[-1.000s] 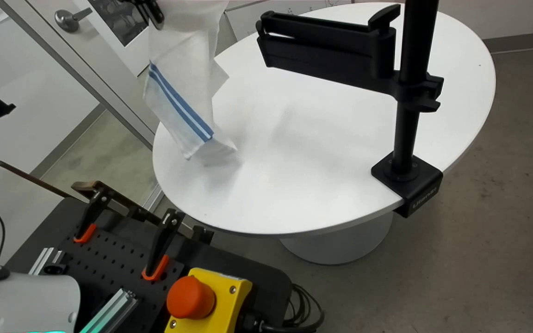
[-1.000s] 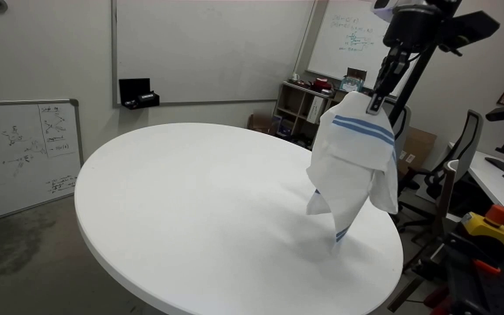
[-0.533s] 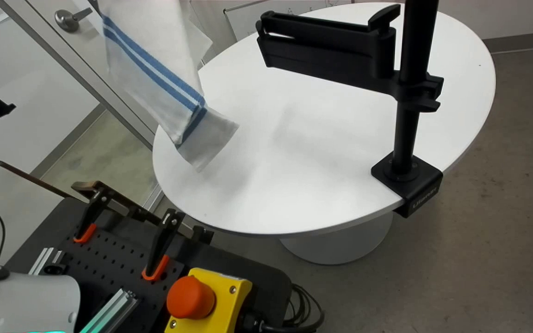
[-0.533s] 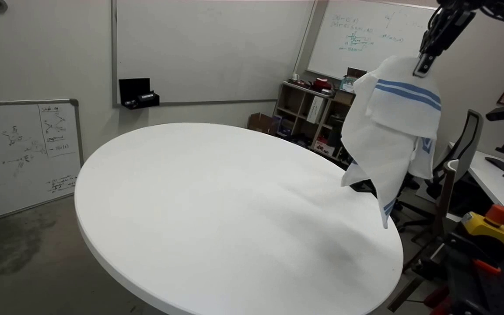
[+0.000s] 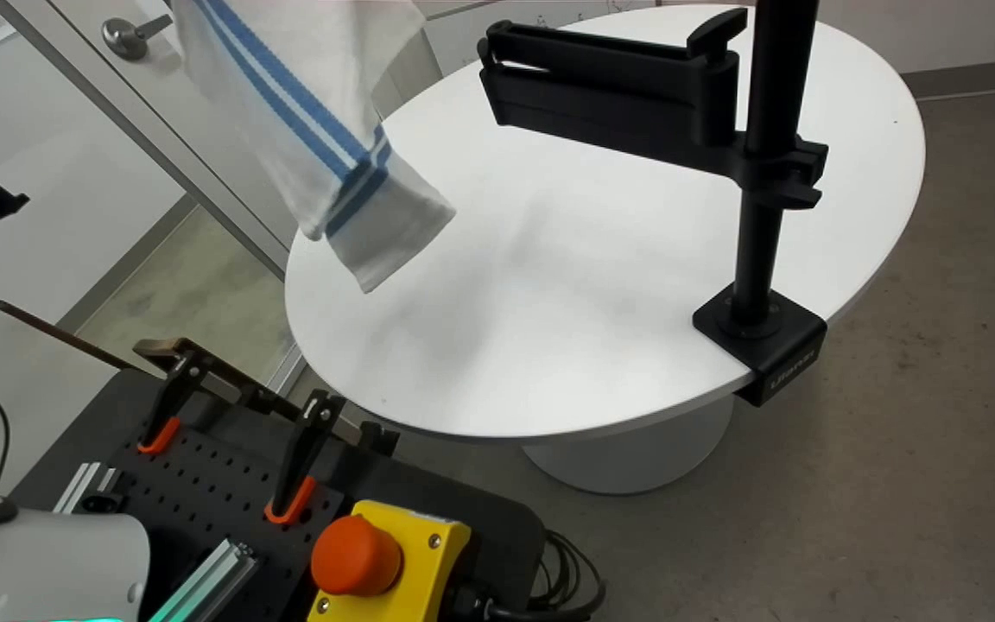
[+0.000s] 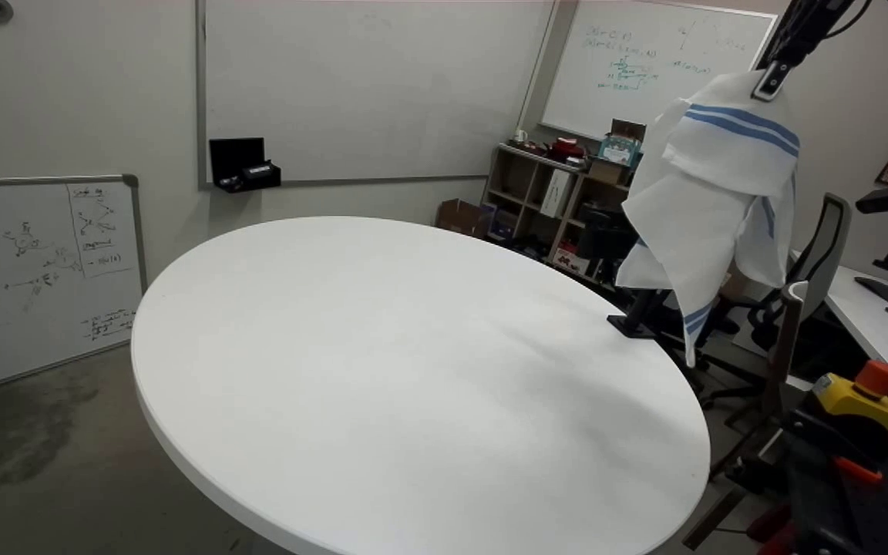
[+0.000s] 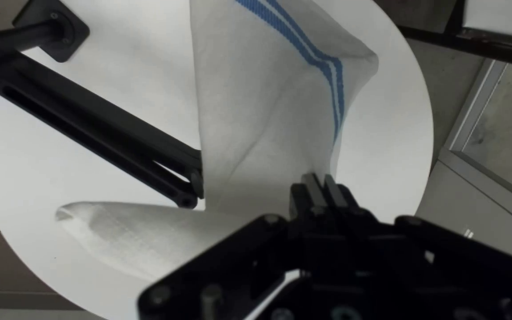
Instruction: Take the cloth and hang it on the object
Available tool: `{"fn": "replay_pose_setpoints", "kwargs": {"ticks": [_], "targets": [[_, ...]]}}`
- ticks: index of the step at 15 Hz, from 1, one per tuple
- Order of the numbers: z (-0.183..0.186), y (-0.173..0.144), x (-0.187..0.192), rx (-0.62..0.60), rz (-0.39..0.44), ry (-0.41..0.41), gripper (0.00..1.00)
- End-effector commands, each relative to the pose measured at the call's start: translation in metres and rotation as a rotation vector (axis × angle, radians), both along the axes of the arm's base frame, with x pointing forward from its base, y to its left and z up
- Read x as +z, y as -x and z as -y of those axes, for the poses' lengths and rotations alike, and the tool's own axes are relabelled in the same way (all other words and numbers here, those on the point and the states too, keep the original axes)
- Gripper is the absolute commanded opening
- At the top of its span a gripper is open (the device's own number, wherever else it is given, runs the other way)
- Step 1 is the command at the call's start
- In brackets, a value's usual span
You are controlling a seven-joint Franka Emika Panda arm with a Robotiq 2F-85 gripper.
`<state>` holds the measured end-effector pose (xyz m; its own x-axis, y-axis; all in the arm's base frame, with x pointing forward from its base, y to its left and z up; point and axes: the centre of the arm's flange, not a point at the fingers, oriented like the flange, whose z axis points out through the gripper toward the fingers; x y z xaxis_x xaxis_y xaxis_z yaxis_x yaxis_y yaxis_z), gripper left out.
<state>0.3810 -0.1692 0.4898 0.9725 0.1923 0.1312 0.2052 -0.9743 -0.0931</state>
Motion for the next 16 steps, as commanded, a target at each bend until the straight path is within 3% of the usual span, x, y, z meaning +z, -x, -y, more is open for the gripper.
{"fn": "replay_pose_setpoints", "kwargs": {"ticks": [1,16], "targets": [[0.028,-0.023,0.006,-0.063,-0.026,-0.002,0.00],[0.110,-0.100,-0.026,-0.320,-0.113,0.014,0.00]]}}
